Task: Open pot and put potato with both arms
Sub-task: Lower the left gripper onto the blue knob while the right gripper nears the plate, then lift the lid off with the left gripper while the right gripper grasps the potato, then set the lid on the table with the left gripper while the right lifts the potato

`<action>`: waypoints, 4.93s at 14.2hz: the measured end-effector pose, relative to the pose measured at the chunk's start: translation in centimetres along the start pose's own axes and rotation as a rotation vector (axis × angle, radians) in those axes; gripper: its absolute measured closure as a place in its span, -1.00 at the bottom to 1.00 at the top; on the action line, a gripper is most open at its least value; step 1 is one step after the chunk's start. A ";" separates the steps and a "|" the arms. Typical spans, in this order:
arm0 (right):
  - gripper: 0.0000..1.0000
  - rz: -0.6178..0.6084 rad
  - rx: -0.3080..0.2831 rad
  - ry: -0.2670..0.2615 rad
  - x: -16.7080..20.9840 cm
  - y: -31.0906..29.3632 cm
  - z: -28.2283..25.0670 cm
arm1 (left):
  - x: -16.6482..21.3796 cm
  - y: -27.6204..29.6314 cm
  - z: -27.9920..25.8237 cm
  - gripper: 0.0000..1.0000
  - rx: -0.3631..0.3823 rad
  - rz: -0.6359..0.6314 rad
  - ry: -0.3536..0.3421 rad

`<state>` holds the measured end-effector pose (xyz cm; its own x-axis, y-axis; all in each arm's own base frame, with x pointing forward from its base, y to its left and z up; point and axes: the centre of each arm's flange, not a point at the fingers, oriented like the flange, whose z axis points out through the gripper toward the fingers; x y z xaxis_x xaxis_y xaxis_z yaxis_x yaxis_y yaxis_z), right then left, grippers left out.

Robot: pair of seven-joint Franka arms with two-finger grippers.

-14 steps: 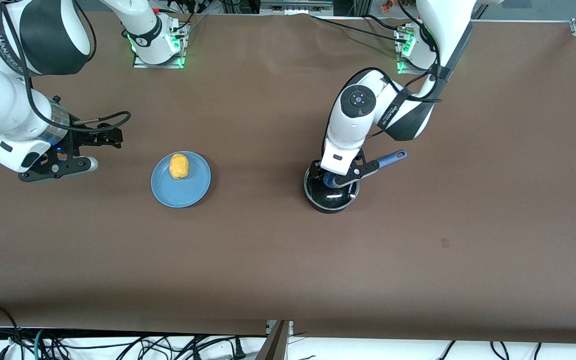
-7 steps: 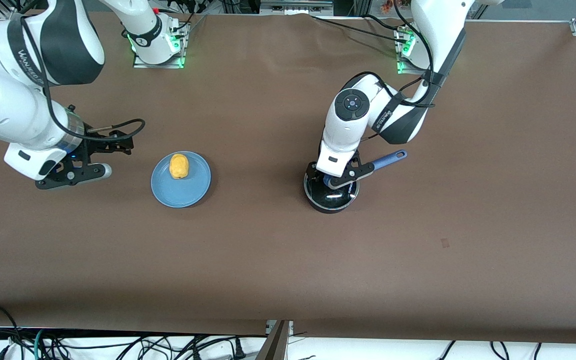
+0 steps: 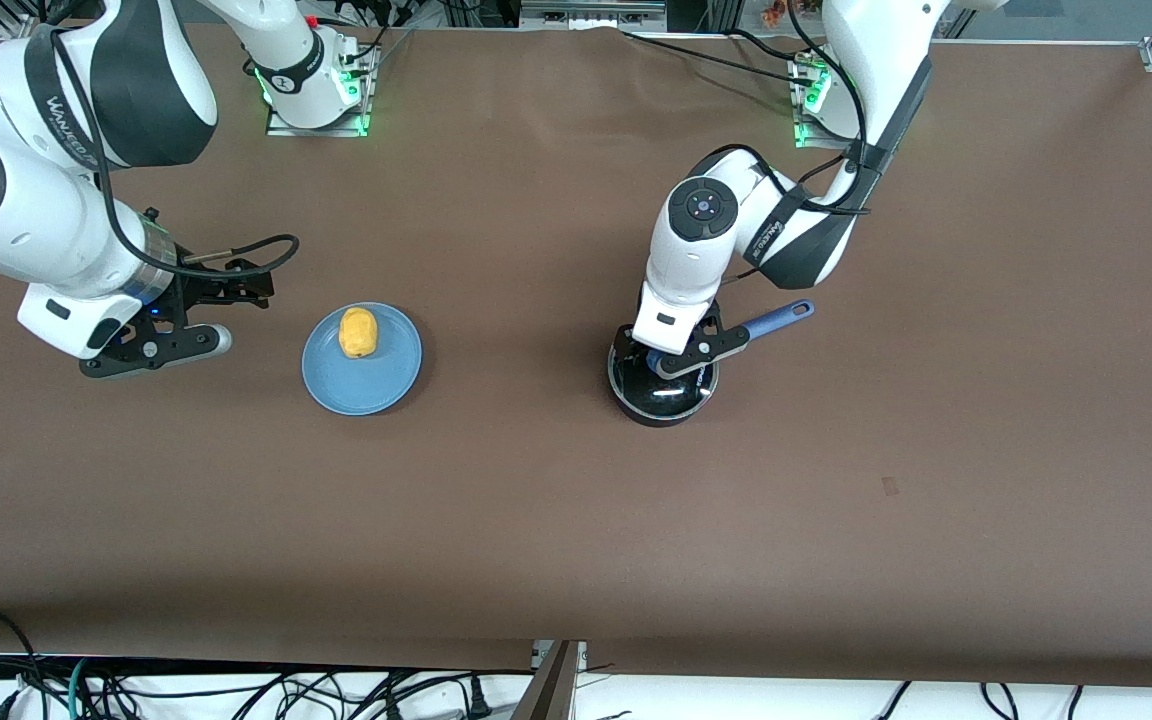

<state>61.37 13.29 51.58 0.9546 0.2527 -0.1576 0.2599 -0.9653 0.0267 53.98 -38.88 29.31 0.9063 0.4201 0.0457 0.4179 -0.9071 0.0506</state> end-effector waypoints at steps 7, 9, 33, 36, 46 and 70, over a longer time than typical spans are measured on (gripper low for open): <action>-1.00 -0.018 -0.003 0.015 0.2 -1.2 -0.2 | 0.1 -0.1 0.5 -1.00 0.006 0.000 -0.003; -1.00 -0.019 -0.003 0.016 0.2 -1.3 -0.2 | 0.1 -0.1 0.5 -0.97 0.006 0.000 -0.002; -1.00 -0.018 0.010 0.013 1.5 -1.4 1.7 | 5.3 -1.4 -4.4 -0.31 0.000 -0.019 0.050; -1.00 -0.017 0.012 -0.003 3.2 -1.8 5.1 | 6.3 -2.5 -6.0 -0.31 0.014 0.002 0.054; -1.00 0.074 0.008 -0.065 4.8 -5.6 18.7 | 16.2 -14.4 -14.4 -0.30 0.022 0.208 -0.019; -0.22 0.138 0.003 -0.113 -0.5 -6.3 33.0 | 21.2 -39.3 0.2 -0.30 -0.010 0.383 0.104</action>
<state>54.46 17.01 18.89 0.9587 0.1086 -0.2628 0.1266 -0.9906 0.0525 56.77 5.64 28.14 0.9851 0.0526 0.1637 0.0500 -0.9986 0.0199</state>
